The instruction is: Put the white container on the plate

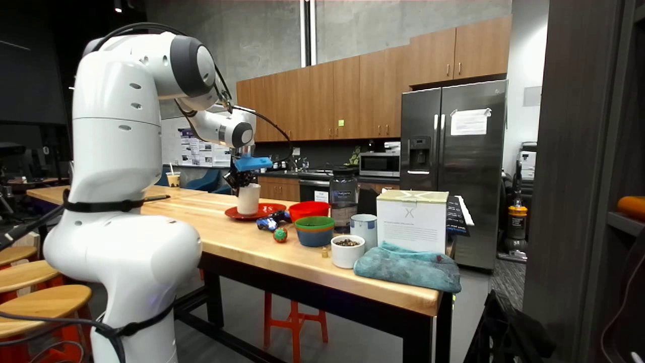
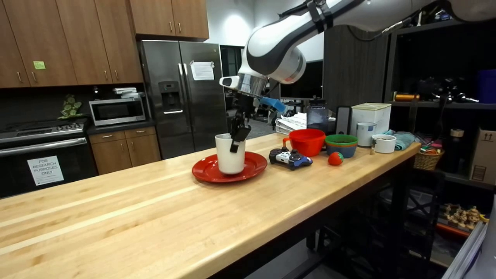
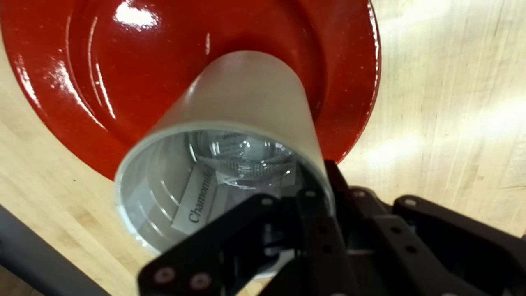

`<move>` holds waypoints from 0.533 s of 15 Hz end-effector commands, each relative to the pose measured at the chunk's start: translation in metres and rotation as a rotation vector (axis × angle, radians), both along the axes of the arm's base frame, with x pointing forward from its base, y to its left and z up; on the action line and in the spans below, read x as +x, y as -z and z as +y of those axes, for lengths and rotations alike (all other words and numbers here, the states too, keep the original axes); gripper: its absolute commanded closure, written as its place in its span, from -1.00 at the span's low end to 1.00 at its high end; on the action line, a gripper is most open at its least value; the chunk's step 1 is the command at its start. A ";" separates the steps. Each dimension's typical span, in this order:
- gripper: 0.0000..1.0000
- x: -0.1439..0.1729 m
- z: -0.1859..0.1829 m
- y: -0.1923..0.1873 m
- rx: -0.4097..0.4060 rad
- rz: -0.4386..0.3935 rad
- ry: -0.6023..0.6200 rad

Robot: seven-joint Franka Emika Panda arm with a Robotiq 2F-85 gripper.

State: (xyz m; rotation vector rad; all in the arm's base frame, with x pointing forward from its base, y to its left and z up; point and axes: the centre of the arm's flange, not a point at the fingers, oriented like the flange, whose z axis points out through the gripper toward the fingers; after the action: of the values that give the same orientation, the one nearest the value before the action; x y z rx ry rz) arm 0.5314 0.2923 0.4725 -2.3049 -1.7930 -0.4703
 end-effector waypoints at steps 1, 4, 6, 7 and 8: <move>0.96 0.011 -0.012 -0.007 -0.013 -0.030 0.014; 0.96 0.015 -0.020 -0.007 -0.019 -0.037 0.026; 0.96 0.017 -0.024 -0.006 -0.021 -0.039 0.033; 0.96 0.018 -0.026 -0.005 -0.021 -0.038 0.037; 0.96 0.018 -0.027 -0.004 -0.019 -0.037 0.040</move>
State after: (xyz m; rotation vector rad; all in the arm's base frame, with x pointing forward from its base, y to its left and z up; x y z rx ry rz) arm 0.5436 0.2714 0.4723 -2.3489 -1.7712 -0.4849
